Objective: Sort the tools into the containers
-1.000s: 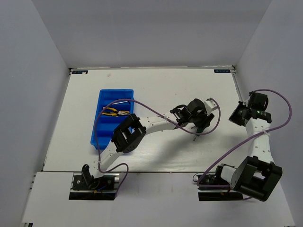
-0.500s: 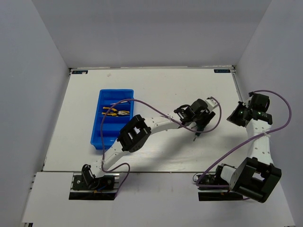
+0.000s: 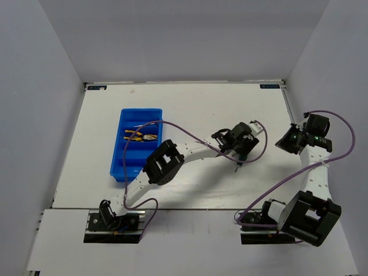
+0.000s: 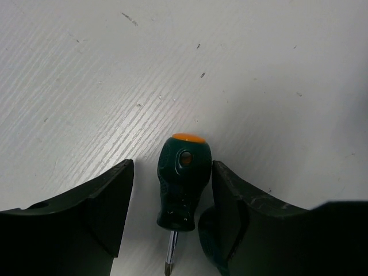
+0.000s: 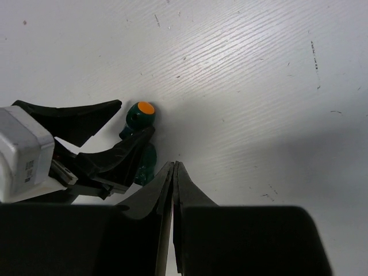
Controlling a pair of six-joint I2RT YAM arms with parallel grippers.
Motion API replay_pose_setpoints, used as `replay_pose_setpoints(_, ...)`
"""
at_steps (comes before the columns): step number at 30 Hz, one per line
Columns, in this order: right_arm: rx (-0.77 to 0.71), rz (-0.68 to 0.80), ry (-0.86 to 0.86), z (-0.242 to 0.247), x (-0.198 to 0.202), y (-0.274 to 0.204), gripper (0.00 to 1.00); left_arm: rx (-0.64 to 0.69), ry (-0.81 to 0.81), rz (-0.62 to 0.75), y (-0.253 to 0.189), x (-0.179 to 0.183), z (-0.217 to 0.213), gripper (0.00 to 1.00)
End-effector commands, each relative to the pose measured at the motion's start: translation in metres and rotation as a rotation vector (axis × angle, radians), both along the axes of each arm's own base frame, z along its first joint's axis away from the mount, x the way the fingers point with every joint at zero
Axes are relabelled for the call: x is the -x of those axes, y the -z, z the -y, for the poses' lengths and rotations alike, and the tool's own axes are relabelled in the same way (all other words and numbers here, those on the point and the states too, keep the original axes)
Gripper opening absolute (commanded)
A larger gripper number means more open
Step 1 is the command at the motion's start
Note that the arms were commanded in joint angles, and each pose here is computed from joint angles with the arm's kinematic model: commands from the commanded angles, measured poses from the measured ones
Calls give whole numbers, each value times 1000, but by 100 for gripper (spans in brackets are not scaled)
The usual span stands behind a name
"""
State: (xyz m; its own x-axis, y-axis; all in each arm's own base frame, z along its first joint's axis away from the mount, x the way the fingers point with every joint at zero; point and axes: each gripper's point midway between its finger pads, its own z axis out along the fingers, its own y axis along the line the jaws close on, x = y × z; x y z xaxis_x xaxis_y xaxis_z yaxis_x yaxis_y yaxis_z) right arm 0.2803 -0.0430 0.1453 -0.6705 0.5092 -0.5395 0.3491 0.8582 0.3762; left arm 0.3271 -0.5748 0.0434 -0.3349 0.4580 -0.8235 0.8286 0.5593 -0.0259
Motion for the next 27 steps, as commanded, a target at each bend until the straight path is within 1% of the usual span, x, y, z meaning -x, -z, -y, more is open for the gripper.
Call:
replay_pose_setpoints(1,-20,28,3,-2,-1,-6,8,-40,-3,6,11,0,-2,67)
replay_pose_setpoints(6,-30,31,3,-2,-1,-7,8,-57,6,-10,18,3,-3,67)
replay_pose_setpoints(8,-31,33,7,-1,-1,-8,9,-78,6,-22,28,5,-6,67)
replay_pose_setpoints(10,-33,34,5,-2,-1,-8,9,-82,-3,-16,28,3,-7,64)
replay_pose_setpoints(11,-33,33,6,-2,0,-7,9,-112,-11,-25,40,5,-15,58)
replay_pose_setpoints(14,-34,39,-1,-3,-1,-8,9,-115,-33,-8,38,3,-22,43)
replay_pose_setpoints(15,-38,38,-14,-5,0,-9,21,-104,-33,-2,28,3,-22,29)
replay_pose_setpoints(16,-33,45,-27,-5,-1,-9,29,-103,-51,14,24,0,-25,21)
replay_pose_setpoints(17,-35,50,-32,-6,-1,-10,37,-84,-60,30,15,-2,-24,8)
replay_pose_setpoints(18,-44,52,-43,-8,-1,-10,46,-71,-68,42,7,-4,-24,3)
replay_pose_setpoints(19,-37,58,-52,-8,-1,-10,61,-47,-90,71,-14,-8,-26,0)
replay_pose_setpoints(20,-43,63,-68,-10,-1,-11,65,-13,-100,94,-31,-11,-23,0)
replay_pose_setpoints(21,-54,65,-82,-14,-1,-11,68,4,-113,102,-43,-18,-26,0)
replay_pose_setpoints(22,-56,68,-94,-15,-1,-11,68,28,-139,125,-58,-27,-29,0)
replay_pose_setpoints(23,-65,79,-117,-19,-1,-13,61,34,-153,137,-67,-28,-33,0)
replay_pose_setpoints(24,-72,80,-128,-21,0,-12,47,83,-168,168,-96,-31,-34,0)
replay_pose_setpoints(25,-78,88,-147,-24,0,-13,5,95,-179,180,-105,-30,-38,0)
replay_pose_setpoints(26,-79,92,-158,-25,0,-13,0,102,-190,207,-117,-36,-45,0)
replay_pose_setpoints(27,-83,97,-171,-27,1,-14,0,150,-194,230,-149,-34,-50,0)
